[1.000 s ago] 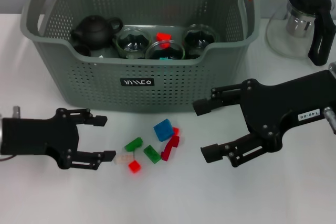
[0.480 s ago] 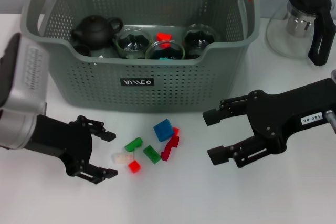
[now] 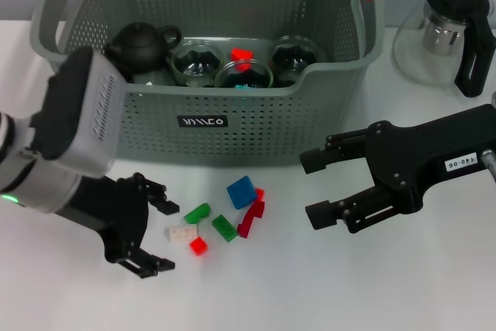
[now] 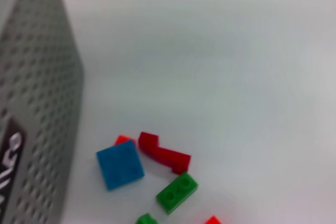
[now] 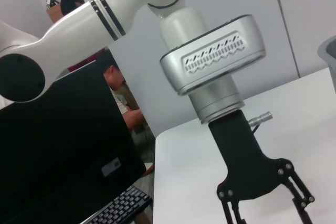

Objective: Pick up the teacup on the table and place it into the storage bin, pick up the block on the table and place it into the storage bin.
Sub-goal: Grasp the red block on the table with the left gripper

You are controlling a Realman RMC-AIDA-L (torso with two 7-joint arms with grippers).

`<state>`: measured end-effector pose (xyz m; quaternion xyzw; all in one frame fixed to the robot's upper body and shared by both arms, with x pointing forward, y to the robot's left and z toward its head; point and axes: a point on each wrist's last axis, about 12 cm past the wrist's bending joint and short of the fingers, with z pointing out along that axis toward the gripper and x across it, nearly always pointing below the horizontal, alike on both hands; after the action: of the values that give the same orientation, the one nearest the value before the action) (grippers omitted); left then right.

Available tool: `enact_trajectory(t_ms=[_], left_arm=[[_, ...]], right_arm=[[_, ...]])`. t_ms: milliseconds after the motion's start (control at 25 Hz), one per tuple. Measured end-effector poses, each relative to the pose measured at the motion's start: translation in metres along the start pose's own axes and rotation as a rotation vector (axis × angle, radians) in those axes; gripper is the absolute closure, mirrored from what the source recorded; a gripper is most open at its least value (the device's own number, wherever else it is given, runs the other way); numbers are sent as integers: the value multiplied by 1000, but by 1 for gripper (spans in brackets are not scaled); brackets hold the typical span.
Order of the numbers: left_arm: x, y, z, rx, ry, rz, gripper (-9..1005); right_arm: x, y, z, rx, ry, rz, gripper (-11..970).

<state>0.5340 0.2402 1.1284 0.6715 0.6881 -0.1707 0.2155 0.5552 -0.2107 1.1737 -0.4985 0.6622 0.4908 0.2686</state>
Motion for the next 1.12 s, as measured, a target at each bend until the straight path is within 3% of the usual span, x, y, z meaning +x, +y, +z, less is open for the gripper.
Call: enact_trajectory(t_ms=[760, 1120], left_arm=[[-72, 6, 37, 133, 235, 544, 182], [-83, 8, 43, 145, 283, 637, 182]], right_arm=[[10, -6, -9, 23, -33, 125, 31], [22, -7, -8, 32, -9, 131, 31]])
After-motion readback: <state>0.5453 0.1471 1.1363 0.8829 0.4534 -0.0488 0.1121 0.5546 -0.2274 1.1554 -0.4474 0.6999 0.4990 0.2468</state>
